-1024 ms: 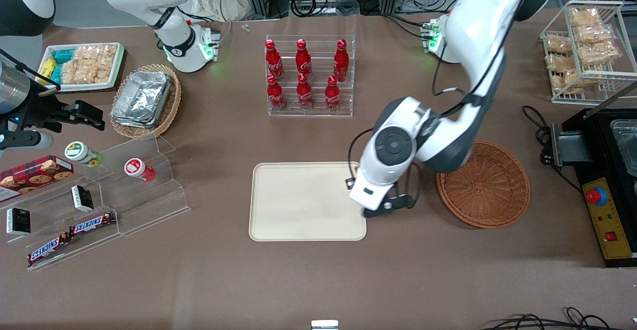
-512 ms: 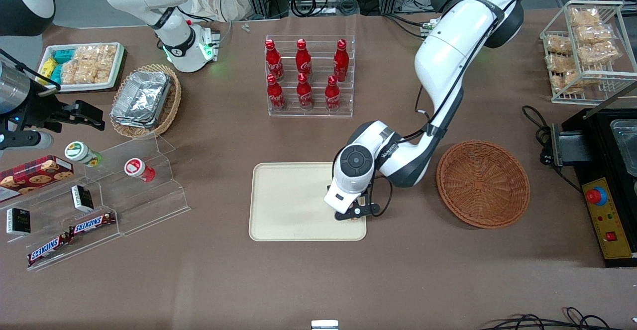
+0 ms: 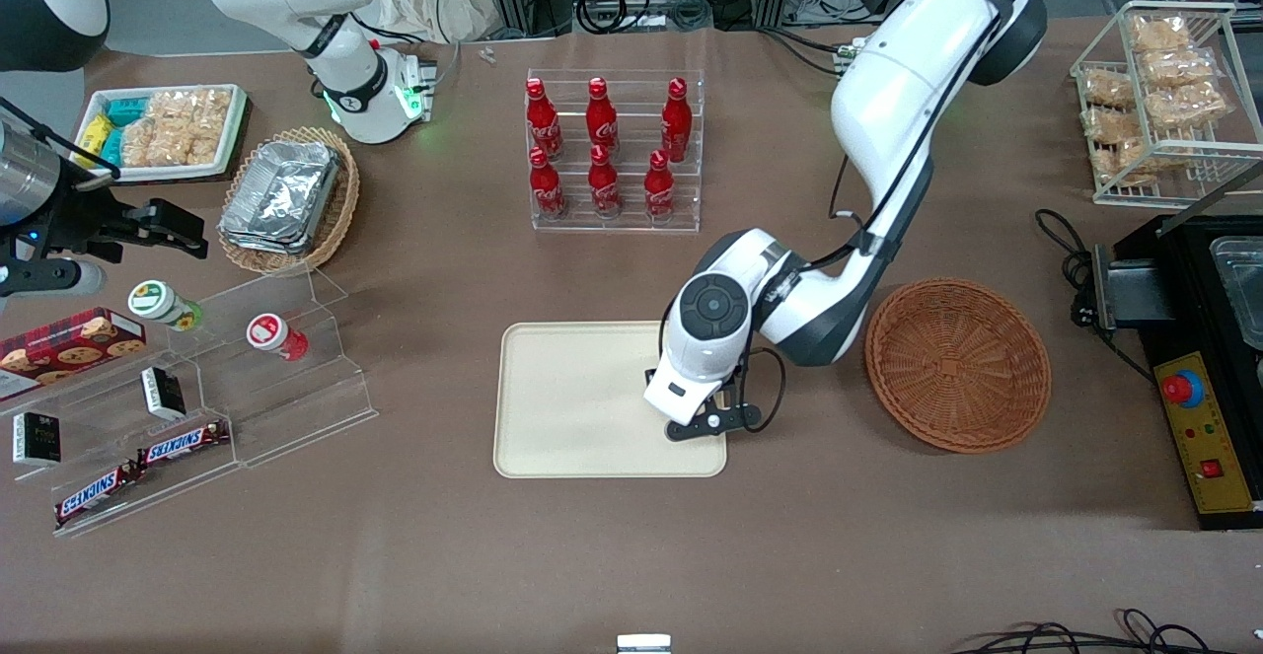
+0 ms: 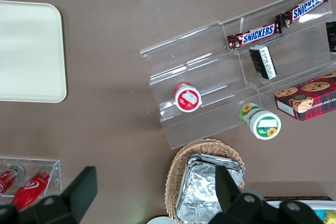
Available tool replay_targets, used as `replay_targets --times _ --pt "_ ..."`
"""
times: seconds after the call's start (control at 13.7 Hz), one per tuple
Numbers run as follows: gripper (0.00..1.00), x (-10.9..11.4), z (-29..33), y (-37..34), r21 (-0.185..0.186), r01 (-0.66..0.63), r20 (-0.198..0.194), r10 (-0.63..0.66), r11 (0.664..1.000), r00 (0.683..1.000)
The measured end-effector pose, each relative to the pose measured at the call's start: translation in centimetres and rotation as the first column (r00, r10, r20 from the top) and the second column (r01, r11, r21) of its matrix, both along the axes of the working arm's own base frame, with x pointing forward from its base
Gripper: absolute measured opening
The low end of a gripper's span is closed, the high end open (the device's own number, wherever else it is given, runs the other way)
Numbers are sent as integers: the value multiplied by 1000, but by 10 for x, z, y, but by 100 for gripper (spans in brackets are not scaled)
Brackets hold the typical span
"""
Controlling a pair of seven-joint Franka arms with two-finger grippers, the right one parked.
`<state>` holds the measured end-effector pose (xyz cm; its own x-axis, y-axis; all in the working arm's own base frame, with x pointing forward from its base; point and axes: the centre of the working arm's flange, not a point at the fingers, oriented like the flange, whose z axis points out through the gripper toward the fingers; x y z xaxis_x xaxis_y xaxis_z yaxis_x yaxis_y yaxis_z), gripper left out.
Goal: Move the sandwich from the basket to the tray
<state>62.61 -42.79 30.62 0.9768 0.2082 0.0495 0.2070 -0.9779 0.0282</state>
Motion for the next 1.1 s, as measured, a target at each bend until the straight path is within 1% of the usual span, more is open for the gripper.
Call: replay_targets --times 0.07,0.15,0.22,0.37,0.44,0.59,0.8,0.95,1.1 --pt "100 5 28 18 21 -23 3 23 1000 1000" --pt "100 9 58 42 49 -47 -6 47 998 999" --pt "100 12 89 69 66 -60 -15 62 996 998" --pt "100 9 142 121 56 -50 -44 52 997 998" --pt "100 3 161 145 56 -37 -49 40 998 998" --pt "100 -15 185 189 77 -6 -53 10 997 999" --pt "100 -52 208 250 80 90 -74 -84 993 994" --pt "100 -77 215 290 101 166 -92 -157 981 983" --pt "100 -95 219 324 109 260 -116 -247 959 962"
